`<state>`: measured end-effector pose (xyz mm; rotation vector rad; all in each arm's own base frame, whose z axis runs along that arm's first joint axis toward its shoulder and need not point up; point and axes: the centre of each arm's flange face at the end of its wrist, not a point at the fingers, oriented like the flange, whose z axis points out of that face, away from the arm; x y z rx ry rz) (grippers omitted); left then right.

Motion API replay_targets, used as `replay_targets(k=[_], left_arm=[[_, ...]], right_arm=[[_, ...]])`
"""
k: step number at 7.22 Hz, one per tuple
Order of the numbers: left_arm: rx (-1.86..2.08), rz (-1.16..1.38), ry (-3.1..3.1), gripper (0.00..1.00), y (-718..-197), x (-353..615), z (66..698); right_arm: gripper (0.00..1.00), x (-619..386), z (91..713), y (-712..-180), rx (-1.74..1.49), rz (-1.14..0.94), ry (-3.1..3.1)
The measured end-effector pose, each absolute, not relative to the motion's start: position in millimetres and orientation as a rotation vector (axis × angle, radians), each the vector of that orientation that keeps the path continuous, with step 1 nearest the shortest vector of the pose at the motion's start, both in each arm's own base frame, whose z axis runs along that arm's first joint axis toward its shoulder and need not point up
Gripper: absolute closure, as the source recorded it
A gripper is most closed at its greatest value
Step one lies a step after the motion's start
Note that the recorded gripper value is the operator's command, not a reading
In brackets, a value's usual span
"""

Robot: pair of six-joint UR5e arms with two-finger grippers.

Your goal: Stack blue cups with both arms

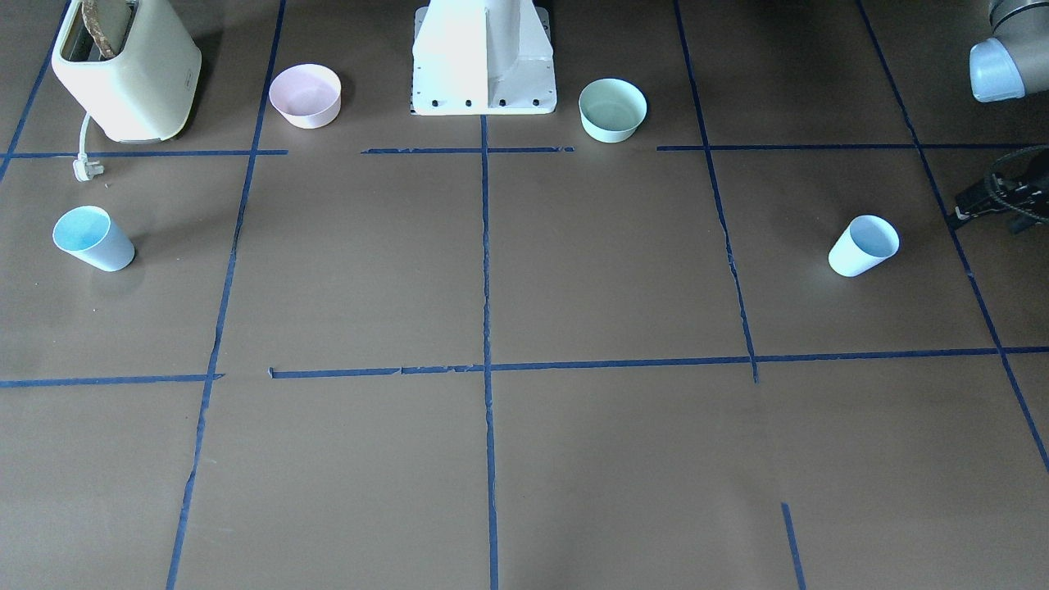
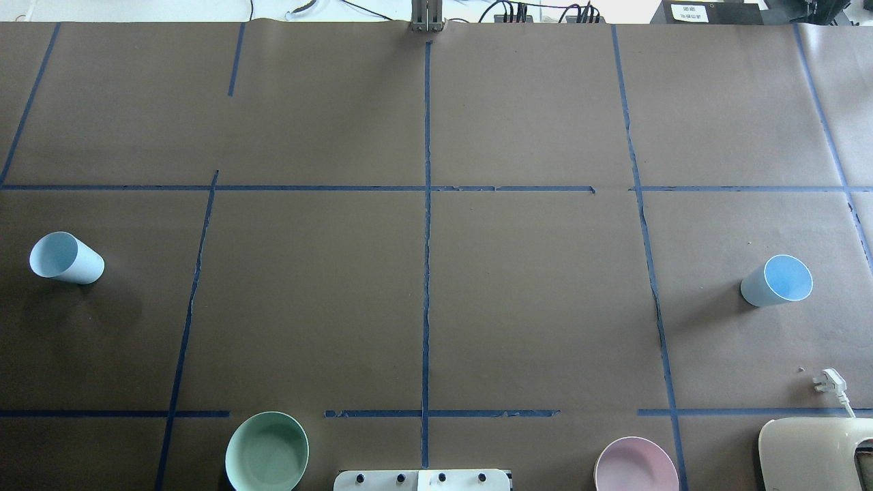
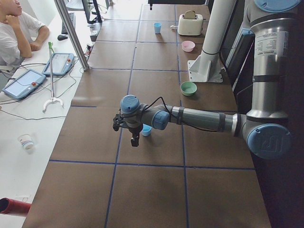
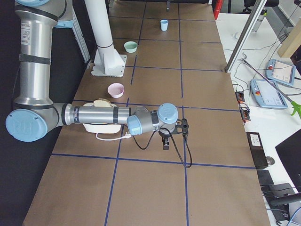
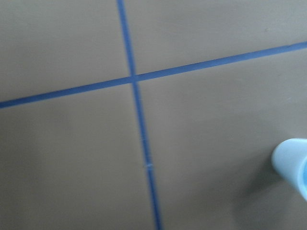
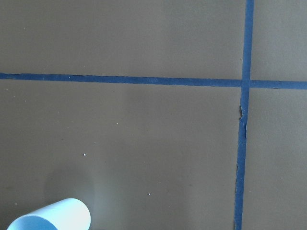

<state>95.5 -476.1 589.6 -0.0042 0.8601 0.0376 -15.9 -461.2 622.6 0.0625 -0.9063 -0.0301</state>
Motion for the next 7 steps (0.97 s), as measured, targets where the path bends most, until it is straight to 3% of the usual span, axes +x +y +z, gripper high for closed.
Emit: replay_targets(k=[4,6,7], left_arm=[[-0.094,0.043,0.856,0.02,-459.4,163.7,591.4],[-0.118,0.055,0.849,0.4,-462.5,179.1,598.4],[-0.122,0.057,0.847,0.78,-465.2,182.6,600.4]], right_arm=[[0.0,-20.5,623.3,-460.8,0.057,-0.039,-0.906],[0.0,-20.7,623.9,-460.5,0.056,-0.04,-0.906],[0.0,-20.7,624.1,-460.4,0.056,-0.04,-0.906]])
